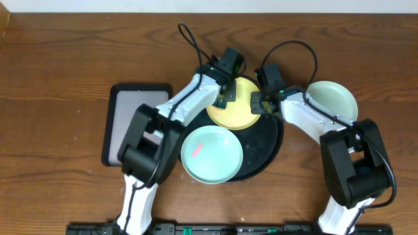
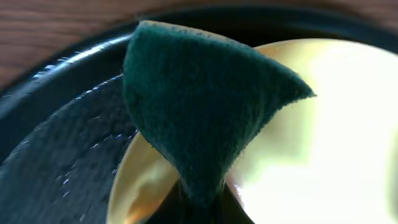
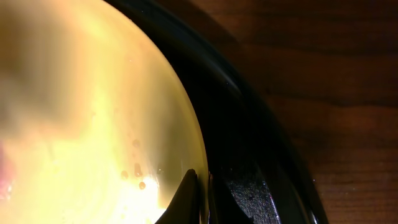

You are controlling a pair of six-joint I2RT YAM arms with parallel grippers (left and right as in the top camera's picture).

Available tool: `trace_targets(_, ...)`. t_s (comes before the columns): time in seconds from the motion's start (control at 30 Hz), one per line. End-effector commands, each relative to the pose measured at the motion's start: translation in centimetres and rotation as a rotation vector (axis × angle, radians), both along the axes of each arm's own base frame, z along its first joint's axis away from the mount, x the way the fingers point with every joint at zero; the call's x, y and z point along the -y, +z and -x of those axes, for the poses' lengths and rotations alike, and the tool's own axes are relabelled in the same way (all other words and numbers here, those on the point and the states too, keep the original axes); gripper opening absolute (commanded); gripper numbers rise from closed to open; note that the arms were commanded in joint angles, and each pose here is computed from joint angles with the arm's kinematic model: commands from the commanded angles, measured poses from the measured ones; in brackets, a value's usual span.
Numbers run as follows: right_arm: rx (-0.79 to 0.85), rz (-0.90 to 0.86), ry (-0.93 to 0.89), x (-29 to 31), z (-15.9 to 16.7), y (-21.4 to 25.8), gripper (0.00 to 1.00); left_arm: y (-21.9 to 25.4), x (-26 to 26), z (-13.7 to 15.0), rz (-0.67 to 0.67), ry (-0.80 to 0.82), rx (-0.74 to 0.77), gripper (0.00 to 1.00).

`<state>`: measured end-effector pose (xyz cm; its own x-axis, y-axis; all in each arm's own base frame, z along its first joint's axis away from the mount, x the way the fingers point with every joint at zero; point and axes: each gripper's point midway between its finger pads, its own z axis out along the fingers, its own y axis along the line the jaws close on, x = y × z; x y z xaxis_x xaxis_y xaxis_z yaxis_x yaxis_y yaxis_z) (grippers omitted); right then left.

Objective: Clean dirty plates on tray and stack at the side
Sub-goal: 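Scrub the yellow plate with the sponge while the right gripper holds it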

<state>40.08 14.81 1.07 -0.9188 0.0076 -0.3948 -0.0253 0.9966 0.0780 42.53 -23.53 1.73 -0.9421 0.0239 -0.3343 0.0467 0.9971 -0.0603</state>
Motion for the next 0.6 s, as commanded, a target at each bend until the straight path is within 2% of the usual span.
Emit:
trace_targets(0.0, -0.040, 0.007, 0.016, -0.2, 1.2, -1.1, 0.03, -3.3, -0.3, 1.1, -0.016, 0.002, -0.084, 0.07)
trace_targets(0.1, -0.040, 0.007, 0.016, -0.2, 1.2, -1.1, 0.03, -4.9, -0.6, 1.8, -0.035, 0.001, -0.126, 0.07)
trace_targets(0.17, -0.040, 0.007, 0.016, -0.2, 1.2, -1.1, 0.03, -5.4, 0.1, 2.7, 0.005, -0.014, -0.173, 0.08)
trace_targets(0.43, -0.034, 0.005, 0.016, -0.3, 1.0, -1.1, 0.04, -2.7, 7.6, 8.7, 0.472, -0.148, -0.492, 0.07)
trace_targets(0.57, -0.032, 0.004, 0.016, -0.3, 1.0, -1.1, 0.04, -1.0, 9.1, 9.6, 0.585, -0.173, -0.557, 0.08)
